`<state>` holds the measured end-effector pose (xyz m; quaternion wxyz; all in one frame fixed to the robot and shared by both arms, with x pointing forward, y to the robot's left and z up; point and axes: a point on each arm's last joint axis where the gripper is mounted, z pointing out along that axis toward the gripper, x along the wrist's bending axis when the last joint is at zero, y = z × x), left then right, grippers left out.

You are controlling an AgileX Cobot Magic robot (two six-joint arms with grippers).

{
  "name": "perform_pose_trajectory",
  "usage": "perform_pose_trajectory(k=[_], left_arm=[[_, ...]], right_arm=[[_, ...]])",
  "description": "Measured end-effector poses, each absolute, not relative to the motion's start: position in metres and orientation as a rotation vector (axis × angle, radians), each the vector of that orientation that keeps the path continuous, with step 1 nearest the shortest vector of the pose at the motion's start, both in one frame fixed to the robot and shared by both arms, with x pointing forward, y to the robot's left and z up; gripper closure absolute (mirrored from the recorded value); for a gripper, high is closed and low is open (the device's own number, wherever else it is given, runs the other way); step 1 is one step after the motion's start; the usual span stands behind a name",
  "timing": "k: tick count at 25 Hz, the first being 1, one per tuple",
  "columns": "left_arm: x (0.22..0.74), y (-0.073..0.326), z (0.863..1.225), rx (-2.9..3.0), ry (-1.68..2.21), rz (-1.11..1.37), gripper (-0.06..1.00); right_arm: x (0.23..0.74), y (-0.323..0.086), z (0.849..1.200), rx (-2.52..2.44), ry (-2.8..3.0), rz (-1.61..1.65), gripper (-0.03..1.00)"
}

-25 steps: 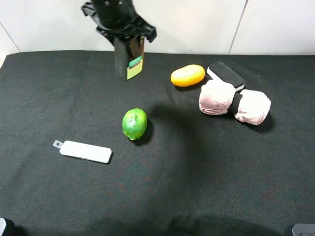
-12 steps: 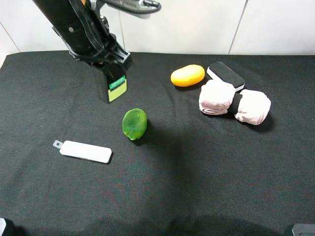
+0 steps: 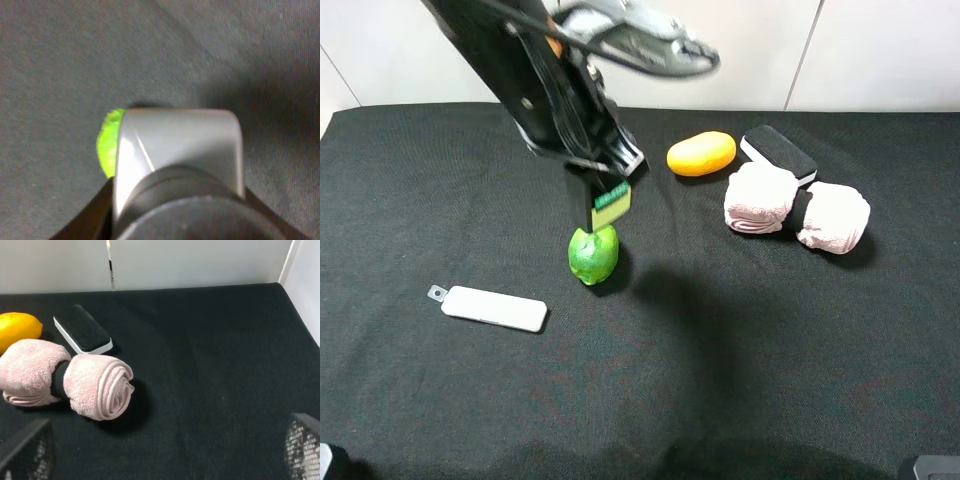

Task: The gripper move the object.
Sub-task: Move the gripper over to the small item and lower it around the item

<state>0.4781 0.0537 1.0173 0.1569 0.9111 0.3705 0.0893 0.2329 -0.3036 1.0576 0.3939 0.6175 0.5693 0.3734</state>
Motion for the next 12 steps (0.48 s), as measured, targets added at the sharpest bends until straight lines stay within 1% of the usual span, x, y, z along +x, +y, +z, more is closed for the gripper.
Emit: perform_pose_trajectory(k=[5,12], left_arm=[[0.47,0.036,0.995,2.68,1.011,0.22,0.49],[0.458,0.02,0.994,2.666,0.926,0.219,0.49]], right_arm=[[0.233,-0.304,1.058,1.567,1.444,0.947,0.27],[0.233,-0.304,1.058,1.567,1.444,0.947,0.27]])
